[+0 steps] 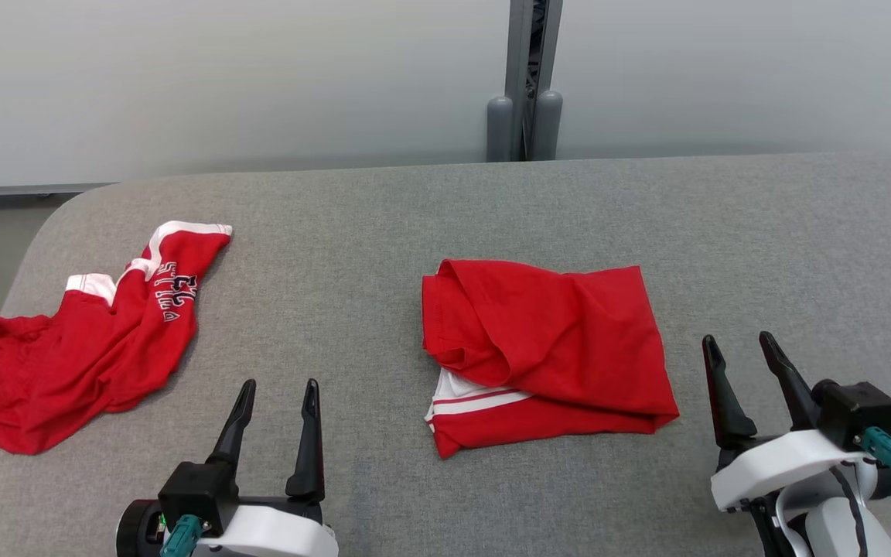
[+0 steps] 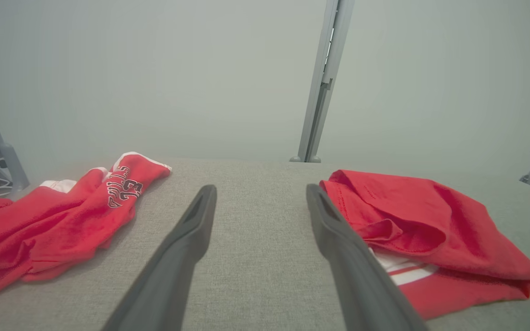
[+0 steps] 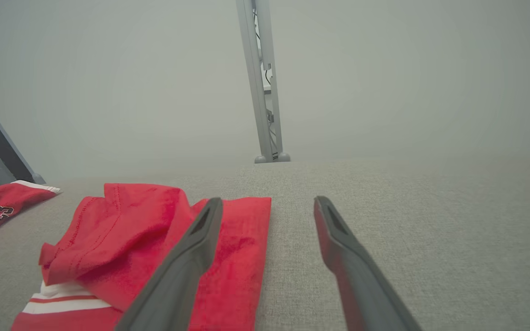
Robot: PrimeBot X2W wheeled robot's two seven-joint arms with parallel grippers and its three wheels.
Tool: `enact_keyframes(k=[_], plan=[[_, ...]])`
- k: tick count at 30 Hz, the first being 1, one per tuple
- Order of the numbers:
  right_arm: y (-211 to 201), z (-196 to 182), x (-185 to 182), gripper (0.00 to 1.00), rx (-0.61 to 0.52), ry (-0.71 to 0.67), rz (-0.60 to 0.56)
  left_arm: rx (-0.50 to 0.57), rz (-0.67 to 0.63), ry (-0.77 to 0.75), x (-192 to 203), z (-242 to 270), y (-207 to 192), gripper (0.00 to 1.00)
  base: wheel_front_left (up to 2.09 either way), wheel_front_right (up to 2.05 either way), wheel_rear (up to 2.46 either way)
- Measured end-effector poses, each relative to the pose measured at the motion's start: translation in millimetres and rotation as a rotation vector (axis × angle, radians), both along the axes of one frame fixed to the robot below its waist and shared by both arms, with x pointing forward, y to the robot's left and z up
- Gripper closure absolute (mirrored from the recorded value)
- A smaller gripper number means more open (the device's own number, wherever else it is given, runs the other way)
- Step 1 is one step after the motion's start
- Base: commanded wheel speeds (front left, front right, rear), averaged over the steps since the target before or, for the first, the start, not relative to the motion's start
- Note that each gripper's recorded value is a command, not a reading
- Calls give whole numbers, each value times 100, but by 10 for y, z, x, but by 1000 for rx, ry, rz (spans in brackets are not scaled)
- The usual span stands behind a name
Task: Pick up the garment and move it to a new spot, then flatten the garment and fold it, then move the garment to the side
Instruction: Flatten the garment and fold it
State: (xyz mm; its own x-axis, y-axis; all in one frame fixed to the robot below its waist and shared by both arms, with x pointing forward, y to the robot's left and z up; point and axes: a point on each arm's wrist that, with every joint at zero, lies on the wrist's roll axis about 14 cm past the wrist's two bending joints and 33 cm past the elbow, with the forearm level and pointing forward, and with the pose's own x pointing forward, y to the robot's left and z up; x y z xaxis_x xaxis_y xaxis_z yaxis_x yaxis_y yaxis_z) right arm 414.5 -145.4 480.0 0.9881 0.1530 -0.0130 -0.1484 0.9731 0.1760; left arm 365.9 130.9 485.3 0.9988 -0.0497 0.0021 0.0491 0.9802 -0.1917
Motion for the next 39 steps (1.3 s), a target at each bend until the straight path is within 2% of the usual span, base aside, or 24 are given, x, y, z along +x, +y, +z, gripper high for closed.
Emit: enact_keyframes(k=[8, 16, 23, 32, 39], plan=[[-76, 13, -114, 0, 5, -7, -29, 4, -22, -8, -17, 24, -63, 0, 0, 0, 0], [39, -18, -118, 0, 3, 1, 2, 5, -9, -8, -55, 24, -25, 0, 0, 0, 0], [471, -77, -80, 0, 47, 31, 121, 8, 12, 8, -112, -26, 54, 0, 0, 0, 0], [1191, -199, -85, 0, 73, 90, 332, 10, 67, 27, -192, -78, 219, 0, 0, 0, 0], [1494, -324, -77, 0, 59, 134, 422, 6, 111, 49, -272, -136, 339, 0, 0, 0, 0]])
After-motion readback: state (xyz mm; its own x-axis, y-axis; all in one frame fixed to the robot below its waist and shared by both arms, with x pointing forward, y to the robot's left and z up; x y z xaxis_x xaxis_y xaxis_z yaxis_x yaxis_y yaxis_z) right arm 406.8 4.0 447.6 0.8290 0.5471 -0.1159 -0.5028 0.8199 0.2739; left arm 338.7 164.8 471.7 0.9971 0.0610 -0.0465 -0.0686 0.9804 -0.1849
